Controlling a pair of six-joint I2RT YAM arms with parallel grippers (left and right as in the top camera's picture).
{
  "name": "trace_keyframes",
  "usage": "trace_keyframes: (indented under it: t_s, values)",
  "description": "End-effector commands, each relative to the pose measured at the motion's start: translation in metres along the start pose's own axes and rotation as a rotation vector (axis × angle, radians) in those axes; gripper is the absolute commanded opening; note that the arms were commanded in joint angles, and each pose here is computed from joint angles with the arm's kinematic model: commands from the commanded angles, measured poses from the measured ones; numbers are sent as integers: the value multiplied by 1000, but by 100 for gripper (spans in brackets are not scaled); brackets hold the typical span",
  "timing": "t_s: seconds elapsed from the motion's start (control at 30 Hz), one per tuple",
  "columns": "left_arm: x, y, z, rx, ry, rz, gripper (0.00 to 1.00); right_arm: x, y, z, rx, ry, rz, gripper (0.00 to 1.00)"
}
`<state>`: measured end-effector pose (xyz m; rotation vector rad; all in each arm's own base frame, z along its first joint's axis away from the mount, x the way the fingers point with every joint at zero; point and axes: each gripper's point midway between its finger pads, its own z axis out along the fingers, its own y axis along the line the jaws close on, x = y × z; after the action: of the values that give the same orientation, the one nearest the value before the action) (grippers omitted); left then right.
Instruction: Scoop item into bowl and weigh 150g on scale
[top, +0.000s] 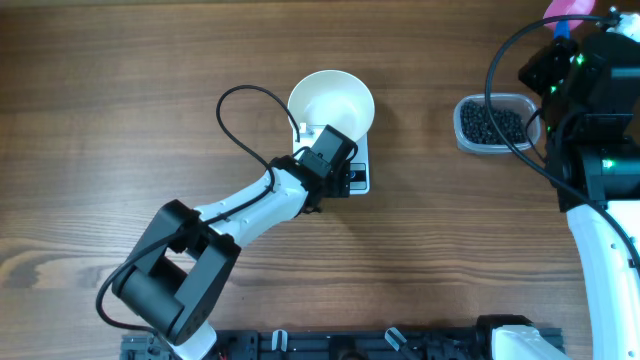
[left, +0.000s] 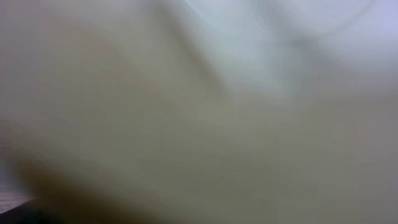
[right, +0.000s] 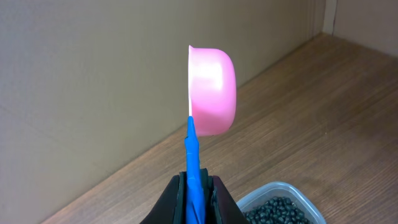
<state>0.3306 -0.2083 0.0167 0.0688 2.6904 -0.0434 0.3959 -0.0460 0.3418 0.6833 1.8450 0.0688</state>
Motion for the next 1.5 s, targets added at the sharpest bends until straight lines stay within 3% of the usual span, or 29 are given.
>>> trace_keyframes:
  t_s: [0.0, 0.33, 0.5, 0.63, 0.73, 0.9, 0.97, 1.47]
  values:
    - [-6, 4, -14, -1, -29, -9, 100, -6, -1, 0, 16, -19, -3, 4]
    - [-32, -8, -107, 199, -144, -47, 100, -10, -3, 0, 30, -35, -2, 4]
    - [-17, 50, -137, 114, -82, -121, 100, -10, -3, 0, 29, -35, -14, 4]
    - [-7, 36, -164, 388, -33, 124, 100, -10, -3, 0, 30, -34, -28, 4]
    - [4, 47, -156, 334, 1, 237, 100, -9, -3, 0, 30, -34, -28, 4]
    - [-5, 76, -146, 156, -28, 246, 100, -8, -4, 0, 33, -28, -30, 4]
    - [-5, 76, -146, 154, -37, 354, 100, -8, -4, 0, 33, -29, -29, 4]
    - [-6, 75, -146, 155, -40, 360, 100, -11, -9, -1, 63, -44, -57, 4]
